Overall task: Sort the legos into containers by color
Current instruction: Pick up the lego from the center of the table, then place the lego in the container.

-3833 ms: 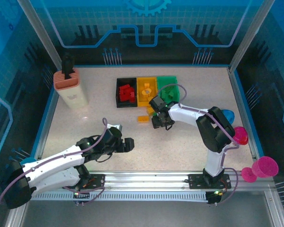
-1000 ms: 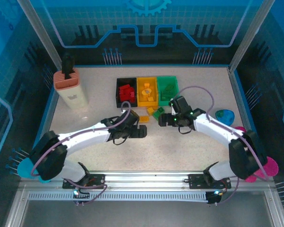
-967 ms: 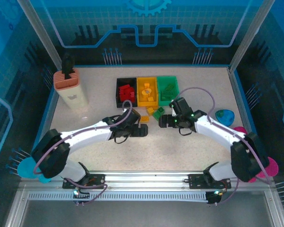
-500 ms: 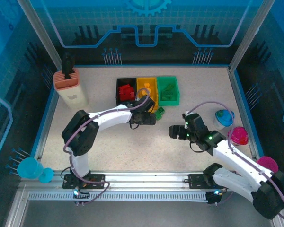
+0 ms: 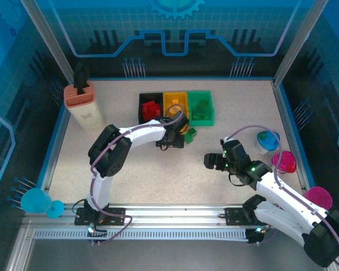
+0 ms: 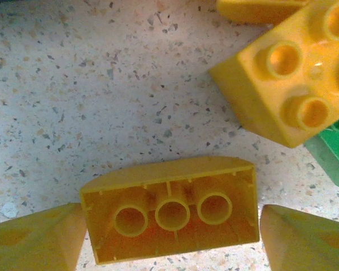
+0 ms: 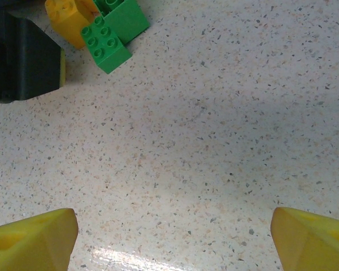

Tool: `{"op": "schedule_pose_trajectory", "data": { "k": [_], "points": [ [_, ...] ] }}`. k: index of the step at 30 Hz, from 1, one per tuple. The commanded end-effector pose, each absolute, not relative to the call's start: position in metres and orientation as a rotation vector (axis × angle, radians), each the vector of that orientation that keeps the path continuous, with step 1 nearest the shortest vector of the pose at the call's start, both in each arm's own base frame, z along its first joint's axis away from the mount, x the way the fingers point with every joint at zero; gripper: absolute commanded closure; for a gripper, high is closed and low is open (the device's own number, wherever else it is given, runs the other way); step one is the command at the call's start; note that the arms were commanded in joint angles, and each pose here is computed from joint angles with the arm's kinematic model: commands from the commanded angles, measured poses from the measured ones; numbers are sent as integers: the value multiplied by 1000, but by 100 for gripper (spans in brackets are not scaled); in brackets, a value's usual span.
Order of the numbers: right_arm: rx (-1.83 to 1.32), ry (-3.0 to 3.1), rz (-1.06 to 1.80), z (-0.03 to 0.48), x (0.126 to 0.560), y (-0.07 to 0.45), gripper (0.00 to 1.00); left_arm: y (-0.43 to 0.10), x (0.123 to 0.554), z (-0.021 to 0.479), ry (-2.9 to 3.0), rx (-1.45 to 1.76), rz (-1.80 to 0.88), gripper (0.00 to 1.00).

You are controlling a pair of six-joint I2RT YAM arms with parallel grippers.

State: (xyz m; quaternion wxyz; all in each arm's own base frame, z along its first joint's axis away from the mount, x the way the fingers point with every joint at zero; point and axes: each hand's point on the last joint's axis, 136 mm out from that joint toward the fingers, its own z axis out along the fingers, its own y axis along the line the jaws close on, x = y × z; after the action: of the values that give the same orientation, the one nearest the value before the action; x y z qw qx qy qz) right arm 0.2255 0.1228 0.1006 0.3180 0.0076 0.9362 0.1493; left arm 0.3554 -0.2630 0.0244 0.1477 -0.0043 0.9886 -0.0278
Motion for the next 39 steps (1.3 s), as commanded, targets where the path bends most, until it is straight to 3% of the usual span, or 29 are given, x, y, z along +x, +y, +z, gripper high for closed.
{"op": "schedule_pose_trajectory", "data": {
  "k": [1,10,22,34,37,39],
  "points": [
    [24,2456,387,98,226,123,11,-258,355,18,2869,11,-28,27],
    [43,2463,394,94,223,121,11,-249,366,48,2781,23,22,50],
    [70,2472,434,92,218,124,12,-256,404,146,2580,24,-143,50],
    [63,2475,421,95,209,118,12,-259,480,157,2559,4,-183,49],
    [59,2475,418,96,208,118,12,-258,488,161,2550,-8,-191,40],
    [55,2478,418,97,207,118,12,-262,490,174,2525,3,-225,16]
  ]
}}
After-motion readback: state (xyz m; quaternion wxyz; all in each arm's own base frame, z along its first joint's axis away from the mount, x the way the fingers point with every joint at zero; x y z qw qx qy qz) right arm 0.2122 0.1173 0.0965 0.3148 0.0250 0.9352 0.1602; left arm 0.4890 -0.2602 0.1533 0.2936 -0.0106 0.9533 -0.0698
